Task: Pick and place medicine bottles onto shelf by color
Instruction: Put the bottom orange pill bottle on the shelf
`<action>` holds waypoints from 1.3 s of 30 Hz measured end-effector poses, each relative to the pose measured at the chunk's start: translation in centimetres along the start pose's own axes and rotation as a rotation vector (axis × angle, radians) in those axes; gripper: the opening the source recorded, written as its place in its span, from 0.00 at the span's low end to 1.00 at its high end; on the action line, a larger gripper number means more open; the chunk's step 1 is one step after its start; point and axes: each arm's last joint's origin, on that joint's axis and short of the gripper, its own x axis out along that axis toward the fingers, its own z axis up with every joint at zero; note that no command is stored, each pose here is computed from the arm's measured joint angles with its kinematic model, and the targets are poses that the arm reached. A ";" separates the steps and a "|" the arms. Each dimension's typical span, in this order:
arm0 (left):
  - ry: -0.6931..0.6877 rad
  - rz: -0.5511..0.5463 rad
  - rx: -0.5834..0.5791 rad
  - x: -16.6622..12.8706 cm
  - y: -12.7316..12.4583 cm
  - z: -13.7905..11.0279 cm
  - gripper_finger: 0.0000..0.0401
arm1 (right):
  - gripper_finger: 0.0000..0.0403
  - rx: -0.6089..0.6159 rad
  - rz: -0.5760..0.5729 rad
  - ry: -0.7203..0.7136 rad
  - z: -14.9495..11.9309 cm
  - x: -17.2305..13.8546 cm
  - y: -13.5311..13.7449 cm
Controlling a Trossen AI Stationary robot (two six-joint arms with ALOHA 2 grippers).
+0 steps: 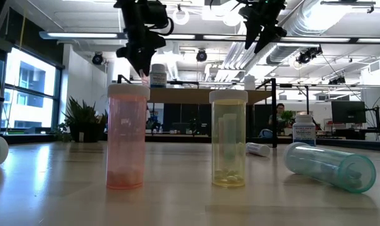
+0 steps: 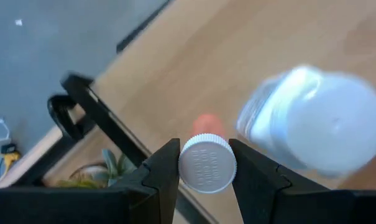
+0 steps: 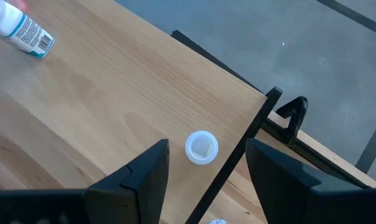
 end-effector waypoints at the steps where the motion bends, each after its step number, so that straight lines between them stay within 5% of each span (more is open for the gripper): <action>1: 0.007 0.002 0.003 0.0 0.0 -0.1 0.30 | 0.51 0.000 0.000 0.000 0.0 0.0 0.0; 39: 0.008 0.021 0.015 1.9 1.3 1.0 0.32 | 0.51 0.001 0.000 0.001 0.0 0.0 0.0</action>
